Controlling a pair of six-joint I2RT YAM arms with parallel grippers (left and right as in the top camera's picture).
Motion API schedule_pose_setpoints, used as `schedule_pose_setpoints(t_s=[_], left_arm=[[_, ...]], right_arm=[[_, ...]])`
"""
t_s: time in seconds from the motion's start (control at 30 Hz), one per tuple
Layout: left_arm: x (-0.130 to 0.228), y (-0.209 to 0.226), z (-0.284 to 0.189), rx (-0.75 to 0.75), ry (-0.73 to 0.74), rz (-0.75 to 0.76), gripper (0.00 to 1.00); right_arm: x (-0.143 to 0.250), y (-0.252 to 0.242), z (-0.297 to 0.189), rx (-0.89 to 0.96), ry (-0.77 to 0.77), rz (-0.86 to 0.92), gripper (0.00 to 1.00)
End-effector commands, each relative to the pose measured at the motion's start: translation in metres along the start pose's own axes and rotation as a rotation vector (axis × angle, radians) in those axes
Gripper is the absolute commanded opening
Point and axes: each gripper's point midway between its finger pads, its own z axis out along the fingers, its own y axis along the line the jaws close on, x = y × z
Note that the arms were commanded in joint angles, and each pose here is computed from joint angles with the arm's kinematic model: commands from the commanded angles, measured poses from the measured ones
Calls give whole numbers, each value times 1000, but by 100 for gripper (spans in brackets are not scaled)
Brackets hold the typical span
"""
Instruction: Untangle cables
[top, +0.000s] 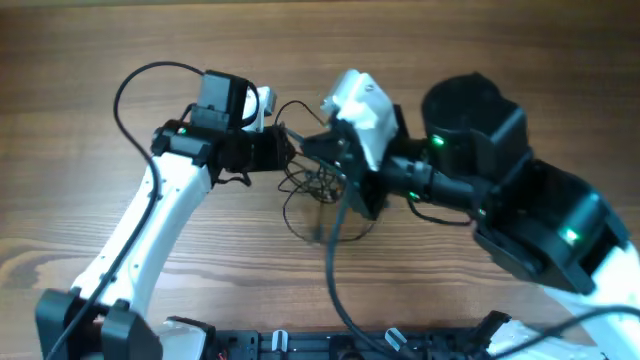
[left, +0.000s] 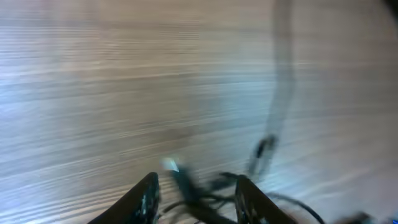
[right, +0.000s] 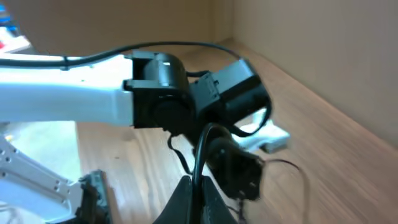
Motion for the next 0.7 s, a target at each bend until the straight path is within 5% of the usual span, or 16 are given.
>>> schedule_pose_setpoints(t_s=[0.0,0.43,0.67], left_arm=[[4,50,15,-252,28,-22,40],[0,124,-6,-423,20,-181,44],[6,99,2,-228,64,-219,42]], right_arm=[[-16,-21,-54,213,-104,-7,4],[-20,-53,-279,773,-552,161,4],[-14,-57,-248,728,-499,203,4]])
